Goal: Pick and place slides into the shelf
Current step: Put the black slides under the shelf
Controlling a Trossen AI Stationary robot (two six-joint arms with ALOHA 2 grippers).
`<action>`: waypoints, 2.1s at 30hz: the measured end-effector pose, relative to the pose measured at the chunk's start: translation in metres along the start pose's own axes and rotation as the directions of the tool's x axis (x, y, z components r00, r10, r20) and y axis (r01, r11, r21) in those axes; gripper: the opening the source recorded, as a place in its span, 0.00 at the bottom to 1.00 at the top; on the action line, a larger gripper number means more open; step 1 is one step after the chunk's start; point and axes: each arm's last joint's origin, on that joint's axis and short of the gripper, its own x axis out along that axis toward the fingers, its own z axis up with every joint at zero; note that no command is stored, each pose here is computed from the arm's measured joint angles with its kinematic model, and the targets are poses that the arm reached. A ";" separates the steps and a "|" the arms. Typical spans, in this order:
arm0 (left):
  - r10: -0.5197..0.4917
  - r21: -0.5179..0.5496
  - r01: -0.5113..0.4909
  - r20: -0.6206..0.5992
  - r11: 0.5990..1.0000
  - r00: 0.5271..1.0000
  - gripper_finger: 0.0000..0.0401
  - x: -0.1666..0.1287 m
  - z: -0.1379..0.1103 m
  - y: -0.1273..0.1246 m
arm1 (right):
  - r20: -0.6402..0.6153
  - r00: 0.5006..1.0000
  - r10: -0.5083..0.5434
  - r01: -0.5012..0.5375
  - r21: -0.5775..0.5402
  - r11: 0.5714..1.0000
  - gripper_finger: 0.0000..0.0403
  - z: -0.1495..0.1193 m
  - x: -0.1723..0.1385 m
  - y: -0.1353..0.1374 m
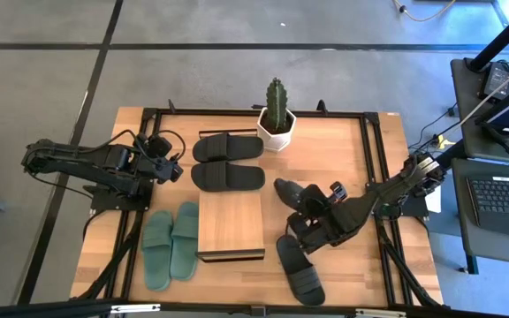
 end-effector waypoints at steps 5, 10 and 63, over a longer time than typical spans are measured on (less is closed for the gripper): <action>0.000 0.000 0.000 0.000 1.000 1.000 0.56 0.000 0.000 0.000 | -0.052 0.998 -0.032 0.031 -0.015 0.999 0.00 -0.003 0.011 -0.002; 0.000 0.000 0.000 0.000 1.000 1.000 0.56 0.000 0.000 0.000 | -0.167 0.980 -0.105 0.111 0.025 0.994 0.00 -0.008 0.021 -0.011; 0.002 0.000 -0.002 0.002 1.000 1.000 0.56 0.000 0.000 0.000 | -0.238 0.962 0.135 -0.191 -0.233 0.953 0.00 -0.080 0.040 0.066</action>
